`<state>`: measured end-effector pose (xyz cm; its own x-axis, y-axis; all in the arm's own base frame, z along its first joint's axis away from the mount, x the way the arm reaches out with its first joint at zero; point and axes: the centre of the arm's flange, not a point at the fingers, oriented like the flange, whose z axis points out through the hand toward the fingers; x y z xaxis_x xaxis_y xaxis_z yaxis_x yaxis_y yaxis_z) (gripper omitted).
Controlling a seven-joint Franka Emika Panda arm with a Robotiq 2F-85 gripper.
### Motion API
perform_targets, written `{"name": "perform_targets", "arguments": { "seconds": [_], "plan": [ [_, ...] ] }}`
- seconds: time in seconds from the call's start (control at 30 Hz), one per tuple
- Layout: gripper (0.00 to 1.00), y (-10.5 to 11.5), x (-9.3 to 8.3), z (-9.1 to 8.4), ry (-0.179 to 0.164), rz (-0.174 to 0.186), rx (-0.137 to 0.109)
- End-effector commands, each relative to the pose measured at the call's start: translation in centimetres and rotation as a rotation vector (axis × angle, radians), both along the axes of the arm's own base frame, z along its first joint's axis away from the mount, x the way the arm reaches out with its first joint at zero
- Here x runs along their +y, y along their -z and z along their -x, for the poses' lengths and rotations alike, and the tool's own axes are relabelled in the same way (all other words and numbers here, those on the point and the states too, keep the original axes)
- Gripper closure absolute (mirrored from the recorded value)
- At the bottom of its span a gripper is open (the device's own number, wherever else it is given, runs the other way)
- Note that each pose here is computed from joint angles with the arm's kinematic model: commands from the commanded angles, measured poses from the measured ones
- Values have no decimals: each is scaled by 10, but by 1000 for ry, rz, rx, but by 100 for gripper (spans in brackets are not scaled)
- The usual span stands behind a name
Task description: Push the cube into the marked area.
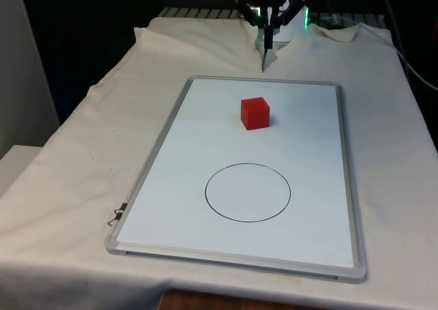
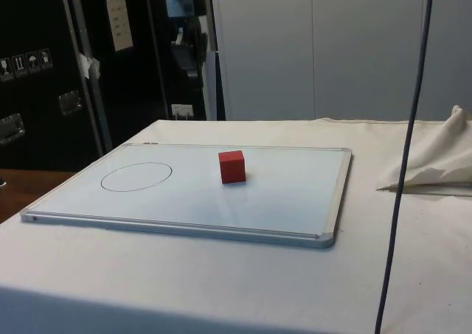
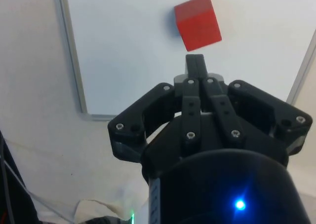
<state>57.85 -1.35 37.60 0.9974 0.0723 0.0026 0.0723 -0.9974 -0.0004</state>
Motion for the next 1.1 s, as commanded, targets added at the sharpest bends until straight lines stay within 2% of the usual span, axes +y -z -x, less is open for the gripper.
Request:
{"name": "perform_targets", "arguments": {
  "seconds": [0.0,0.03,0.1,0.3,0.33,0.37,0.57,0.6,0.63,0.83,0.87,0.9,0.93,1.07],
  "plan": [
    [100,-2,-2,5,-8,-3,-8],
    [100,-1,-1,3,-3,-1,-1],
    [100,-3,-3,9,-13,-3,-8],
    [100,-4,-9,19,-46,-6,-5],
    [100,-4,-8,17,-38,-3,4],
    [100,-4,-11,21,-58,-7,-4],
    [100,1,-16,25,-96,-7,4],
    [100,1,-16,23,-89,-3,14],
    [100,1,-18,25,-103,-6,5],
    [100,7,-25,31,-145,-6,13],
    [100,9,-26,34,-153,-7,15],
    [100,10,-27,32,-149,-6,29],
    [100,11,-27,35,-155,-8,16],
    [100,18,-32,46,-164,-9,13]
  ]
}}
